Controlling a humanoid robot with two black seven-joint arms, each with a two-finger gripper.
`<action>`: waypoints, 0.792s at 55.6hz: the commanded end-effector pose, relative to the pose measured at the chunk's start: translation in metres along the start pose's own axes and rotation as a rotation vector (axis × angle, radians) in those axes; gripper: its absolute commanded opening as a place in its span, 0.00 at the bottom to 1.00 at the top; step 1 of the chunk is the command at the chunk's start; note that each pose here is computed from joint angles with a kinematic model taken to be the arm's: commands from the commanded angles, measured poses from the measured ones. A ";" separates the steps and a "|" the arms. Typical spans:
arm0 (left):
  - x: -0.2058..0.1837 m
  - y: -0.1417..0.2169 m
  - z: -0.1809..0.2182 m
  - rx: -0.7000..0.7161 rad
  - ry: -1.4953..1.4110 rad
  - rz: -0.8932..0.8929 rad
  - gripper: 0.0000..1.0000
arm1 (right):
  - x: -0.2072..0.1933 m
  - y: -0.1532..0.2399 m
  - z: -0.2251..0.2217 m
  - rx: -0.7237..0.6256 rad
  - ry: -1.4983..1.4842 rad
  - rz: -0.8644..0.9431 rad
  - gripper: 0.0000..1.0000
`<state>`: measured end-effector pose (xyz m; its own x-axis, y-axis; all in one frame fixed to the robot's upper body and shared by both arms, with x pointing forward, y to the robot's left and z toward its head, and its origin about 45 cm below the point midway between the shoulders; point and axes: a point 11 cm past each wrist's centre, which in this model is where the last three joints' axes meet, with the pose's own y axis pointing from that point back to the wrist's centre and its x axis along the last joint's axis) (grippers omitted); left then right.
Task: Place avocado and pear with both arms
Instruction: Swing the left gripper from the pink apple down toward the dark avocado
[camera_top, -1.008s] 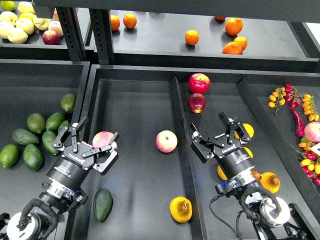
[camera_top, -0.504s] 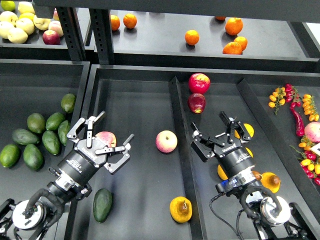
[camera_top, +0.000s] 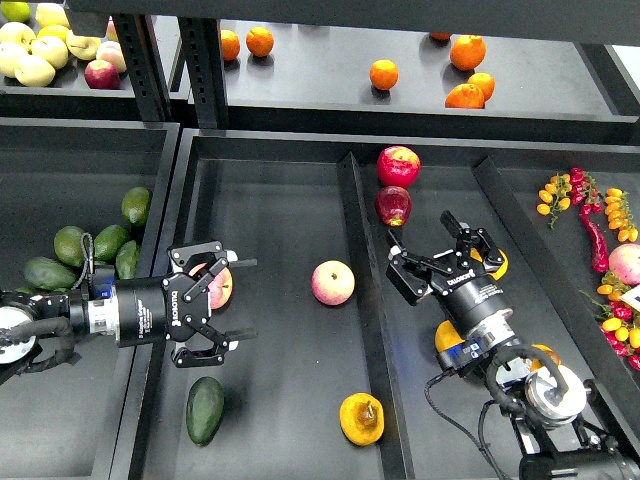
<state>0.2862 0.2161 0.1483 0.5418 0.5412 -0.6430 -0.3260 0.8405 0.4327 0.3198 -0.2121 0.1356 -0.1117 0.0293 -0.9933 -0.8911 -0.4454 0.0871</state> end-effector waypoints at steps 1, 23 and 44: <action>0.009 0.008 -0.003 0.135 -0.160 0.077 1.00 | -0.016 -0.017 -0.006 -0.004 0.007 0.008 1.00; 0.023 0.030 -0.002 0.465 -0.462 0.182 1.00 | -0.024 -0.030 -0.014 -0.002 0.072 0.036 1.00; 0.022 0.014 -0.001 0.694 -0.762 0.191 1.00 | -0.027 -0.030 -0.017 0.006 0.075 0.025 1.00</action>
<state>0.2942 0.2548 0.1447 0.9159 0.3909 -0.0909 -0.1026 0.4470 0.8886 0.3569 -0.2141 0.1580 -0.1033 -0.0492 -0.9934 -0.8902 -0.4409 0.1144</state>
